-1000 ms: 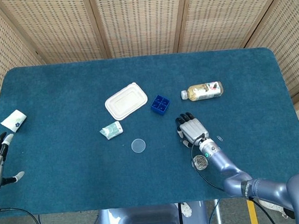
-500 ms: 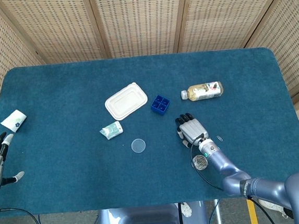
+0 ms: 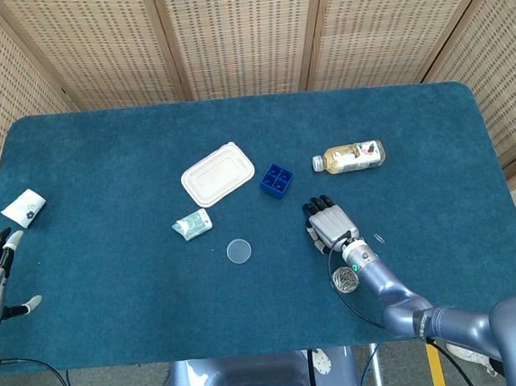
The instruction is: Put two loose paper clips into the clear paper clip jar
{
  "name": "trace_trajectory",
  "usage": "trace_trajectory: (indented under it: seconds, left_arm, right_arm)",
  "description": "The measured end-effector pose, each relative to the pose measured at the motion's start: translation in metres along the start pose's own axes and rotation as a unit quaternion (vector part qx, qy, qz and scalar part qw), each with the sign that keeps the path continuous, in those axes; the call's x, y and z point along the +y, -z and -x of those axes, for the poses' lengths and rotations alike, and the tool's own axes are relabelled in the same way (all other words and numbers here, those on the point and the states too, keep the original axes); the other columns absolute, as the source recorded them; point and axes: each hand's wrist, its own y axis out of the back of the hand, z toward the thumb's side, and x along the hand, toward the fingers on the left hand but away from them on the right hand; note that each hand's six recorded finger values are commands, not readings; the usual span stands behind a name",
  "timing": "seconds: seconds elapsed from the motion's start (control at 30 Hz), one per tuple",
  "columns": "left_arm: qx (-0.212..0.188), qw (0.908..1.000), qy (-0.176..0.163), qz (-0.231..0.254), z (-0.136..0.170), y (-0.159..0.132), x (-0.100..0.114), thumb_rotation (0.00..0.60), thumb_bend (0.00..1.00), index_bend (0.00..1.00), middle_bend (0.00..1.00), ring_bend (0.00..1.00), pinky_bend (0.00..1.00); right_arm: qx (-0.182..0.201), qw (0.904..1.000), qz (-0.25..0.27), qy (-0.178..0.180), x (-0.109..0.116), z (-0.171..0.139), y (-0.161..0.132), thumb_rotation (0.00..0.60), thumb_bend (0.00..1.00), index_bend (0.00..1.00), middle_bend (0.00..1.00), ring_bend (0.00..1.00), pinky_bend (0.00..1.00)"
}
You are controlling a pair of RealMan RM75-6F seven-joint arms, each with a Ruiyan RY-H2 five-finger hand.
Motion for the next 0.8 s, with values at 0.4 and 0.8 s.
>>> trace_trajectory:
  seconds: [0.4, 0.8]
  left_arm:
    - [-0.006, 1.0, -0.002, 0.004, 0.002, -0.001, 0.003, 0.6, 0.11, 0.0, 0.0, 0.0, 0.0]
    - [-0.012, 0.9999, -0.002, 0.005, 0.005, -0.004, 0.002, 0.6, 0.11, 0.0, 0.0, 0.0, 0.0]
  right_arm:
    - [0.047, 0.998, -0.002, 0.043, 0.037, -0.033, -0.012, 0.6, 0.47, 0.63, 0.13, 0.0, 0.0]
    - [0.082, 0.9953, -0.033, 0.04, 0.029, -0.114, 0.005, 0.6, 0.47, 0.63, 0.13, 0.0, 0.0]
